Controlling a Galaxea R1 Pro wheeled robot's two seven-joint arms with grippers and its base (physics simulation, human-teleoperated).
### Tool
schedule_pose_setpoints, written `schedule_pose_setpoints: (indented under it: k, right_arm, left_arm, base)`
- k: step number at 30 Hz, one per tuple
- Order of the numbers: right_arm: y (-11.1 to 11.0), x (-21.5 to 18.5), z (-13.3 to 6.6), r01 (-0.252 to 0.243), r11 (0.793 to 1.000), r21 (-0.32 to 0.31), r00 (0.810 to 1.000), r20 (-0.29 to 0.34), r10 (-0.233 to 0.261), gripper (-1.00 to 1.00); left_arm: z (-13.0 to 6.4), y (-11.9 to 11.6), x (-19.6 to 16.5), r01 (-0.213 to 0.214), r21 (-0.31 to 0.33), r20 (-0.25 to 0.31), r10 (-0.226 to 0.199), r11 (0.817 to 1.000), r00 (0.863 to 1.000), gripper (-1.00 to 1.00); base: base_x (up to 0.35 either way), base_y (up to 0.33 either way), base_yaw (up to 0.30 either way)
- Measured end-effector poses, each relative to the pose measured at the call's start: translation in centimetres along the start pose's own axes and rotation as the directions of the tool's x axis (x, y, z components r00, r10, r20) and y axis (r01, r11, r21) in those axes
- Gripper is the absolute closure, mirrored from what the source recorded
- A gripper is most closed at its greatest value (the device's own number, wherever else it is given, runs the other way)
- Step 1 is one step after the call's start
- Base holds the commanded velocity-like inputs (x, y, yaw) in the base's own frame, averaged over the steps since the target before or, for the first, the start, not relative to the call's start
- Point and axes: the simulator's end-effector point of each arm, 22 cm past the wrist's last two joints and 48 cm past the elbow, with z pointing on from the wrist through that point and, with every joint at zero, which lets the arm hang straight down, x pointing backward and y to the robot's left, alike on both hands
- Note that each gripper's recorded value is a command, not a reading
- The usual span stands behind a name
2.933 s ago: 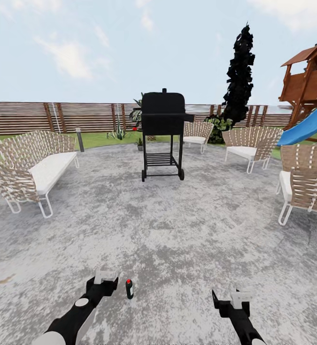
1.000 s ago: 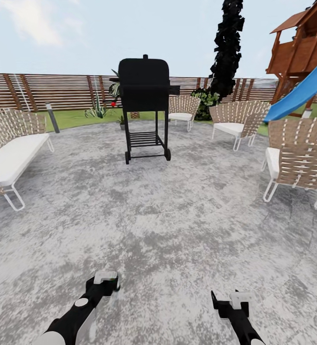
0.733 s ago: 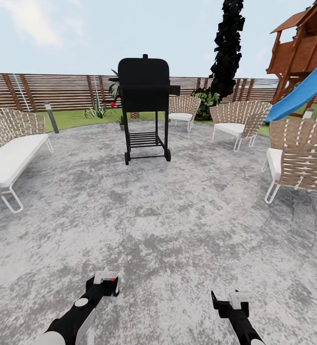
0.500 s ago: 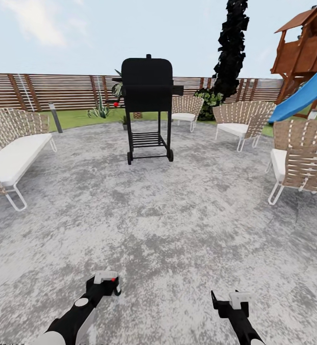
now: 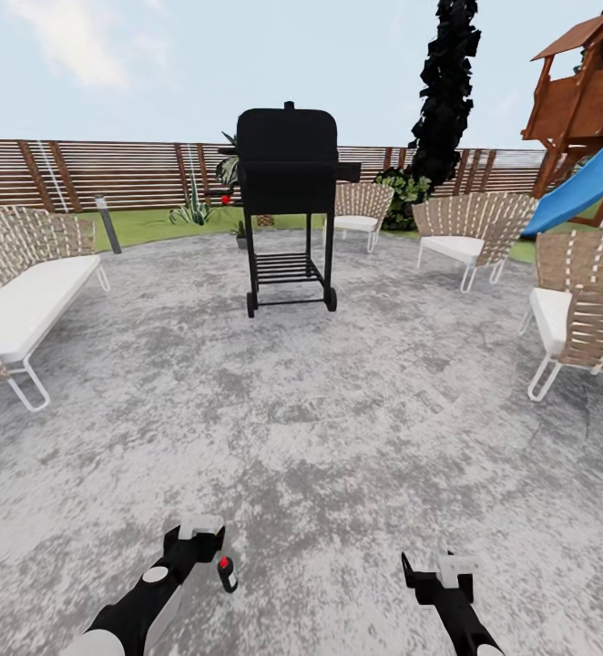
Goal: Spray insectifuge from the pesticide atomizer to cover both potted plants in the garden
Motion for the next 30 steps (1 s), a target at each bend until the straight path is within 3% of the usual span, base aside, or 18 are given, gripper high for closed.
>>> schedule_pose_setpoints:
  k: [9,30]
  right_arm:
    - [0.0,0.2,0.0,0.000,1.000,-0.001,1.000,-0.004,0.000,-1.00]
    - [0.1,6.2,0.4,0.000,1.000,0.001,0.993,-0.119,0.000,-1.00]
  left_arm:
    - [0.1,-0.1,0.2,-0.001,0.002,0.001,0.001,1.000,1.000,-1.00]
    - [2.0,-0.6,6.2,-0.005,0.012,-0.106,0.006,1.000,0.994,-1.00]
  base:
    - [0.012,0.001,0.000]
    - [0.000,0.000,-0.009]
